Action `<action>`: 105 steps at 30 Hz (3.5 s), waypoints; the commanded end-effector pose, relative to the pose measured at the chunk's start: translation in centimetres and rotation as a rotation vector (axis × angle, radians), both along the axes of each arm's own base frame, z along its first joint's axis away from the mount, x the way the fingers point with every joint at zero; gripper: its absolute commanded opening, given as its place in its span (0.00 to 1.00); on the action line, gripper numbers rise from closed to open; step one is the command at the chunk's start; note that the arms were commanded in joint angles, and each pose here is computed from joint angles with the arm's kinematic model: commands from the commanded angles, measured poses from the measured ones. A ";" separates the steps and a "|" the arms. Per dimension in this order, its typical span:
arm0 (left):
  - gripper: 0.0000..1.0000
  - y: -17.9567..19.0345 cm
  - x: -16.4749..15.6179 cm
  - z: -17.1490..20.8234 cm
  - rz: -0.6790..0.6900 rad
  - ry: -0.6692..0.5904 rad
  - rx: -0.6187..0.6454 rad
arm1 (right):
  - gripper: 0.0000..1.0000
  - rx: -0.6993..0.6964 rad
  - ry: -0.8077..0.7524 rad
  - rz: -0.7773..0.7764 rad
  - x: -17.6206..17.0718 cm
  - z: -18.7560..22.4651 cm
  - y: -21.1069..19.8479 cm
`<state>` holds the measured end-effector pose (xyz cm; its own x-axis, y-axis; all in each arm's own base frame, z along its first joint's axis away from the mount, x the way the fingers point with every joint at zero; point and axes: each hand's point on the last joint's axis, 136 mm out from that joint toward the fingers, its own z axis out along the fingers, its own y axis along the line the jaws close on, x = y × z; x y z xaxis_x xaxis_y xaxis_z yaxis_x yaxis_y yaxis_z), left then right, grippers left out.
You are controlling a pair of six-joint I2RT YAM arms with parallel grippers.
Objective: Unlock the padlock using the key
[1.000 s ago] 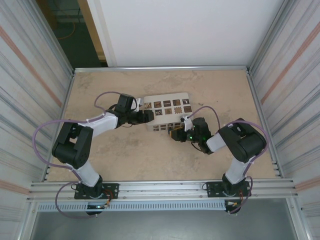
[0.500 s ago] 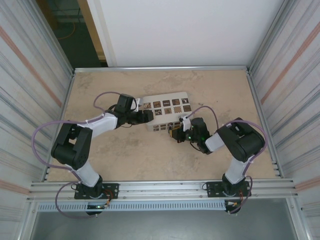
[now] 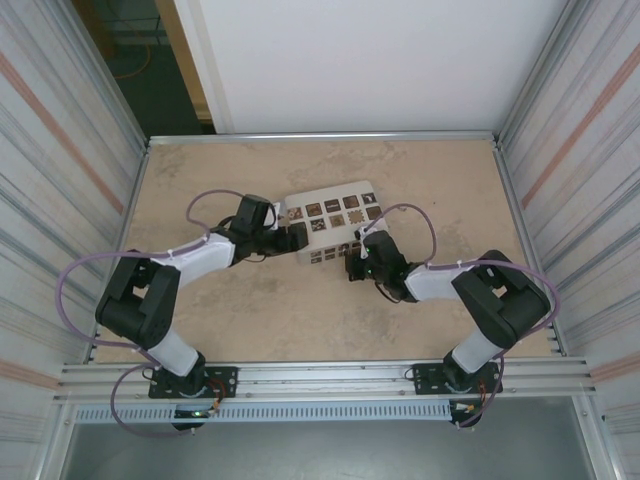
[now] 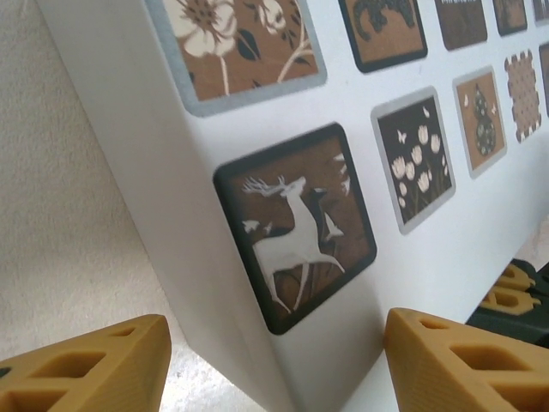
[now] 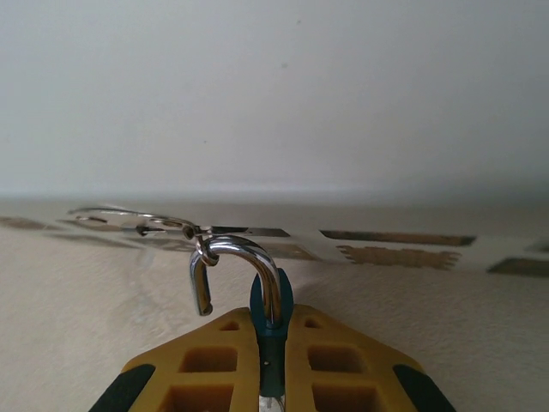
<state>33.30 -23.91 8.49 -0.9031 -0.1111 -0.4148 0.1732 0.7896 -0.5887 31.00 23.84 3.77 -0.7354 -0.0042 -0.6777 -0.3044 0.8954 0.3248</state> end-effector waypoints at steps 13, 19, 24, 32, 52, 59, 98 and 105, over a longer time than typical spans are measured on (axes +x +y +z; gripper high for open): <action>0.66 0.0 -2.7 -1.3 0.019 0.057 0.034 | 0.10 -0.508 0.027 -0.305 -0.7 -1.8 -5.5; 0.66 0.1 -2.7 -1.0 0.022 0.050 0.031 | 0.35 -0.487 0.033 -0.208 -2.0 -1.7 -3.0; 0.66 0.2 -2.6 -0.9 0.024 0.042 0.037 | 0.54 -0.457 0.023 -0.128 -4.2 -0.8 -2.3; 0.67 0.4 -2.4 -0.6 0.026 0.036 0.037 | 0.81 -0.319 -0.003 0.007 -6.6 3.2 -2.7; 0.67 0.3 -2.5 0.0 0.017 0.031 0.016 | 0.45 0.262 0.124 0.202 -1.5 3.3 -3.0; 0.67 0.3 -2.3 0.6 0.013 0.019 0.022 | 0.41 0.224 0.092 0.178 0.5 1.3 -3.0; 0.70 -1.7 7.5 2.8 -0.289 -0.086 -0.035 | 0.00 0.176 0.063 0.044 2.2 0.1 -3.3; 0.69 -0.7 5.7 0.7 -0.241 -0.062 0.065 | 0.00 0.155 0.089 -0.020 1.7 0.8 -3.7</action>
<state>41.95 -25.35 12.55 -0.8159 0.0938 -0.5706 0.4555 0.7120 -0.5343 32.82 20.29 3.67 -0.7953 0.0833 -0.6004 -0.2802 0.8279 0.4859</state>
